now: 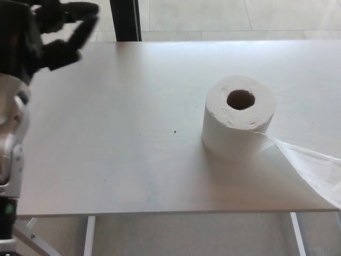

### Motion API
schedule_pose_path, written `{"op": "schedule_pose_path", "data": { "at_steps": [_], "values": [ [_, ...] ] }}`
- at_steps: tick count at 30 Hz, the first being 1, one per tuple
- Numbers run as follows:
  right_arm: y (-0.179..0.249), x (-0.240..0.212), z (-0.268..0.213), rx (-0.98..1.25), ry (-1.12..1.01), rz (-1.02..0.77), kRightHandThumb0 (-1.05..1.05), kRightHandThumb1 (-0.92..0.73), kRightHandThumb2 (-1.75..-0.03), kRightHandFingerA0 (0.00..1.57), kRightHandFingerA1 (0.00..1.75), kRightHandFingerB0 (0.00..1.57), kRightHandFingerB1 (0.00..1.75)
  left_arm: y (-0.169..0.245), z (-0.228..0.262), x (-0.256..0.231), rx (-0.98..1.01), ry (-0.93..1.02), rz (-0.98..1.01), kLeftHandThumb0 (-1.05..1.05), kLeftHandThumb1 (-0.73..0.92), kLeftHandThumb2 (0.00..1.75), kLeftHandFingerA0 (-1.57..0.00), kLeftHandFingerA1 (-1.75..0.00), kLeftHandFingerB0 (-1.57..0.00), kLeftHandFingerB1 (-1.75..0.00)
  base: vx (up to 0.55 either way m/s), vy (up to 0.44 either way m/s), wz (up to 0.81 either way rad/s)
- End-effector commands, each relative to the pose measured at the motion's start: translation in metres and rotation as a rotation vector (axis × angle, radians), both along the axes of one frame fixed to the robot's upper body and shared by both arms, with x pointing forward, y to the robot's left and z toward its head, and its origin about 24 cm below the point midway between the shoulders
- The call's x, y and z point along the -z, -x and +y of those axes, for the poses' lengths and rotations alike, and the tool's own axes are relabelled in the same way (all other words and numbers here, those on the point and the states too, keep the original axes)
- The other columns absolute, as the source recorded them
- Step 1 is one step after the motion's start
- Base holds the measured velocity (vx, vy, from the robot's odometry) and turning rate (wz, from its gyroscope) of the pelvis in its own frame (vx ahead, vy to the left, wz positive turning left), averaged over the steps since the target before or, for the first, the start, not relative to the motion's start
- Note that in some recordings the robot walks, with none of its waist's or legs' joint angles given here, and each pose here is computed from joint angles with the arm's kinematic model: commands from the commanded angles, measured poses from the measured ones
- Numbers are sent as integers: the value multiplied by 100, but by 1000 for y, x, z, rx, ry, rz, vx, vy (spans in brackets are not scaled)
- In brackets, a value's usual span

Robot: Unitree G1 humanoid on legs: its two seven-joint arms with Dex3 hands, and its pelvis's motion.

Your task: A toilet paper roll is kept in the middle of the desk infront of the robot. The robot places its left hand on the top of the toilet paper roll to hold it still and uses its right hand to tear off a piece of toilet paper from it and hands the paper to a person

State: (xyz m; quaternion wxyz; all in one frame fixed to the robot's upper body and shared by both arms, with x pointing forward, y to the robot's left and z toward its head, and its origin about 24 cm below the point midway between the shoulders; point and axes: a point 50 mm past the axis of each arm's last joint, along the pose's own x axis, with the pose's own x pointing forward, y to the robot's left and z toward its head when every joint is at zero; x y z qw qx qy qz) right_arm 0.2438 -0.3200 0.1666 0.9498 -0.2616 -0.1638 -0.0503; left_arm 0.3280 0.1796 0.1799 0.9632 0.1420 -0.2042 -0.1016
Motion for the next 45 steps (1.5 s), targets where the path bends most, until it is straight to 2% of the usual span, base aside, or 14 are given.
{"op": "schedule_pose_path", "data": {
  "at_steps": [1, 4, 5, 8, 9, 10, 11, 16, 17, 19, 26, 29, 35, 45],
  "values": [
    [-14, 30, 48, -97, 192, 195, -66, -59, -58, 30, 51, 39, 37, 3, -56, 11, 168, -395, 13, -56, 64, 59, -65, -62, -57, -50, 0, 0, 0],
    [-17, 38, 49, -110, 236, 198, -65, -61, -59, 33, 53, 41, 38, 5, -64, 15, 212, -452, -30, -53, 62, 59, -73, -70, -59, -54, 0, 0, 0],
    [-18, 39, 50, -110, 249, 202, -71, -51, -89, 34, 62, 36, 49, 5, -65, 16, 215, -477, -24, -54, 64, 59, -72, -67, -59, -52, 0, 0, 0],
    [-22, 43, 56, -117, 280, 217, -64, -49, -87, 39, 62, 32, 48, 7, -68, 18, 223, -539, -6, -56, 64, 59, -69, -68, -60, -49, 0, 0, 0],
    [-22, 47, 60, -132, 308, 241, -56, -61, -58, 36, 47, 41, 38, 9, -71, 21, 235, -570, 2, -57, 64, 60, -67, -65, -61, -50, 0, 0, 0],
    [-22, 47, 61, -133, 312, 244, -56, -61, -58, 36, 47, 41, 38, 9, -71, 21, 236, -574, 3, -57, 64, 60, -67, -65, -61, -50, 0, 0, 0],
    [-24, 52, 64, -134, 347, 246, -66, -50, -86, 33, 56, 40, 53, 11, -73, 24, 262, -602, -6, -55, 63, 59, -66, -63, -63, -52, 0, 0, 0],
    [-25, 61, 69, -130, 364, 280, -63, -47, -85, 31, 55, 43, 54, 12, -76, 28, 284, -691, -51, -56, 64, 59, -68, -62, -64, -52, 0, 0, 0],
    [-26, 63, 70, -118, 392, 290, -58, -56, -59, 35, 50, 47, 40, 12, -77, 28, 288, -747, -61, -58, 65, 59, -68, -61, -63, -50, 0, 0, 0],
    [-26, 64, 69, -99, 408, 290, -54, -61, -57, 35, 50, 48, 40, 12, -78, 26, 282, -794, -65, -59, 64, 60, -70, -59, -65, -49, 0, 0, 0],
    [-16, 69, 81, -50, 342, 283, -57, -64, -59, 40, 52, 50, 41, 13, -79, 25, 266, -878, -155, -60, 64, 59, -77, -61, -71, -50, 0, 0, 0],
    [-4, 70, 103, -107, 304, 247, -59, -65, -60, 41, 55, 51, 42, 12, -82, 23, 253, -951, -144, -61, 67, 60, -70, -62, -66, -47, 0, 0, 0],
    [16, 58, 123, -194, 313, 192, -59, -68, -60, 42, 59, 52, 45, 12, -93, 21, 253, -1169, -334, -61, 67, 60, -68, -61, -59, -45, 0, 0, 0],
    [37, 60, 115, -125, 280, 193, -62, -70, -61, 45, 57, 56, 45, 3, -100, -1, 161, -1212, -511, -60, 73, 62, -65, -58, -54, -40, 0, 0, 0]
  ]
}}
